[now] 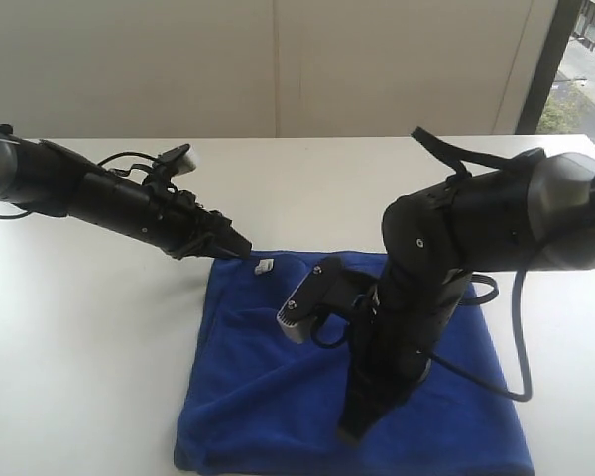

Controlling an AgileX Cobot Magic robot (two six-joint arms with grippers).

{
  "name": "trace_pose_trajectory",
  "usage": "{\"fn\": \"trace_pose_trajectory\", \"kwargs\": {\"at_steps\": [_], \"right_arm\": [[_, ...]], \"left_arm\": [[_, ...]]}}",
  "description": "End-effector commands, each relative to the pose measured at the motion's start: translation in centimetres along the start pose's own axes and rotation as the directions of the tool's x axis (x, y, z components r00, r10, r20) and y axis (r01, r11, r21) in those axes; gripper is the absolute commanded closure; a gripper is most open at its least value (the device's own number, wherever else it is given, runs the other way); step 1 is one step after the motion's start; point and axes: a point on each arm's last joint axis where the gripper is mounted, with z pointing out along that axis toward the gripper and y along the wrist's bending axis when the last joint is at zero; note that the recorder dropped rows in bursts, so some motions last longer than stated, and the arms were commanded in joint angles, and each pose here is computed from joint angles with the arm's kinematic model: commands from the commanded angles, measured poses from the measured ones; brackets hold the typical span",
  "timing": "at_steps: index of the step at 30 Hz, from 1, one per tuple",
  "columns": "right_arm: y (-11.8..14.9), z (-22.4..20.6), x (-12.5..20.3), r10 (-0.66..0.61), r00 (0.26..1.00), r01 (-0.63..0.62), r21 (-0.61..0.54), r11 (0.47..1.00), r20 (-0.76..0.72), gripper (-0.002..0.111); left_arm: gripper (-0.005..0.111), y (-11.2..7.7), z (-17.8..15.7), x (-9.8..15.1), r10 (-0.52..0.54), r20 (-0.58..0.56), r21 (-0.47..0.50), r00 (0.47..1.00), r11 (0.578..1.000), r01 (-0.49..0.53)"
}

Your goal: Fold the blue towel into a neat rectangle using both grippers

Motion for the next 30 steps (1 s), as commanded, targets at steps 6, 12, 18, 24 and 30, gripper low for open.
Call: {"fn": "trace_pose_trajectory", "kwargs": {"at_steps": [6, 12, 18, 24, 30], "right_arm": [[-0.2, 2.2, 0.4, 0.023, 0.999, -0.024, -0.024, 0.999, -0.048, 0.108], [-0.3, 2.9, 0.5, 0.024, 0.997, -0.026, -0.031, 0.999, -0.069, 0.108], [-0.3, 2.9, 0.5, 0.025, 0.998, -0.027, -0.030, 0.999, -0.062, 0.108], [-0.3, 2.9, 0.5, 0.025, 0.998, -0.027, -0.030, 0.999, -0.062, 0.108], [-0.3, 2.9, 0.4, 0.026, 0.998, -0.028, -0.031, 0.999, -0.061, 0.108]], "left_arm": [[0.062, 0.5, 1.1, -0.1, 0.043, 0.018, 0.024, 0.999, 0.999, -0.043], [0.062, 0.6, 1.7, -0.2, 0.047, 0.085, 0.069, 0.995, 0.996, -0.053], [0.062, 0.4, 1.6, -0.7, 0.065, 0.141, 0.085, 0.988, 0.993, -0.077], [0.062, 0.3, 2.2, -0.5, 0.115, 0.115, 0.031, 0.987, 0.992, -0.120], [0.067, -0.4, 3.2, 0.1, 0.198, 0.044, 0.003, 0.979, 0.980, -0.198]]}}
